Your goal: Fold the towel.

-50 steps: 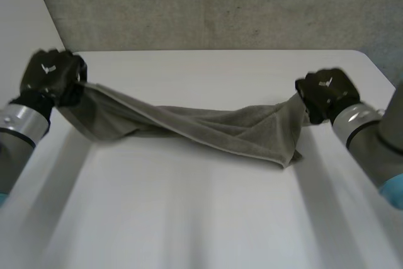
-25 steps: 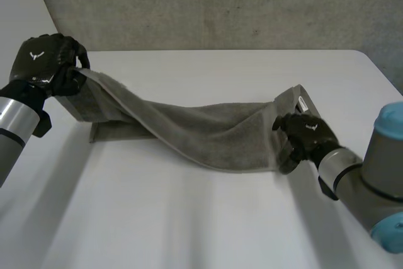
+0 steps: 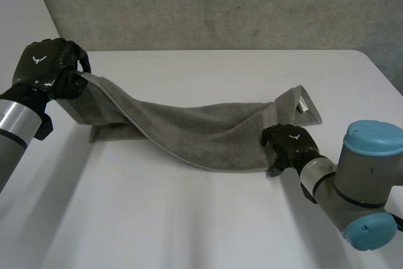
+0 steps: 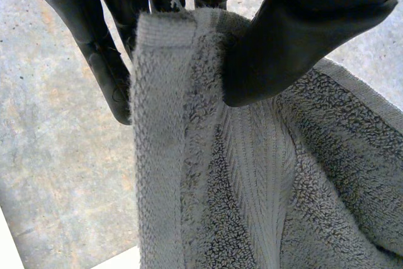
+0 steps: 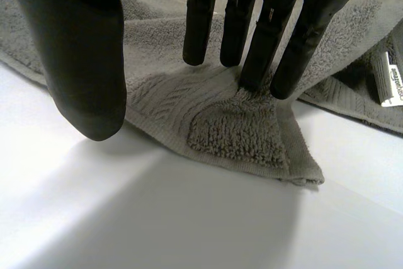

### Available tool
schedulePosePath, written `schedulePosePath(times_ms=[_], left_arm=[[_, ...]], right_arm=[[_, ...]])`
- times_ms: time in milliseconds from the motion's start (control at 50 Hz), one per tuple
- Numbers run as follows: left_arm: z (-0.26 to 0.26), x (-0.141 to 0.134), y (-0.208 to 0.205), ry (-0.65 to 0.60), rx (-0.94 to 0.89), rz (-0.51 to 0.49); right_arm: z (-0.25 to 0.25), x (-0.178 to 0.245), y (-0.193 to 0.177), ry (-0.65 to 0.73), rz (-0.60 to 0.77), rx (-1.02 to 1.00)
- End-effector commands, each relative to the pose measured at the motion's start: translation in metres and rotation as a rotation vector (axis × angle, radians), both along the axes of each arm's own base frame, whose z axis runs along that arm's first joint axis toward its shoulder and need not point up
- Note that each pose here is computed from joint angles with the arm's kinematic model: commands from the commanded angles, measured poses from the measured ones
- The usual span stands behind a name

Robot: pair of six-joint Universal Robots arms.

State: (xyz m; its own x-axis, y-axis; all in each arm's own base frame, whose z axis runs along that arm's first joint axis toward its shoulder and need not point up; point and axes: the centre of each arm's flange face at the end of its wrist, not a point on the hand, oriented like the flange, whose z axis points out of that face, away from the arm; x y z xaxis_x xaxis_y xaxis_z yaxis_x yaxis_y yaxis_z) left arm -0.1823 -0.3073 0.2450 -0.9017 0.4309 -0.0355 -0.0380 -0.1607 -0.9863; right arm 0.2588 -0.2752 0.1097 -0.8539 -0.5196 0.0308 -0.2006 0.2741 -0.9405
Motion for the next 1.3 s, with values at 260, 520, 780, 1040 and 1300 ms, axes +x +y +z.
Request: schedulePosePath(times_ms=[260,520,780,1040,1300], left_arm=[[-0.004,0.000,0.001,-0.001,0.013,0.000],[-0.006,0.000,0.001,-0.001,0.019,0.001],[0.003,0.000,0.001,0.007,-0.004,0.000],[0.107,0.008,0.035,0.097,-0.202,-0.008],[0.081,0.011,-0.016,0.096,-0.009,-0.021]], right_arm=[[-0.011,0.003,-0.007,0.020,0.009,-0.007],[-0.004,0.005,-0.011,0.027,0.013,-0.041],[0.130,-0.001,-0.011,-0.103,-0.011,-0.362],[0.292,-0.047,0.017,-0.008,-0.004,-0.537],[0.280,-0.050,-0.029,0.287,-0.001,-0.477]])
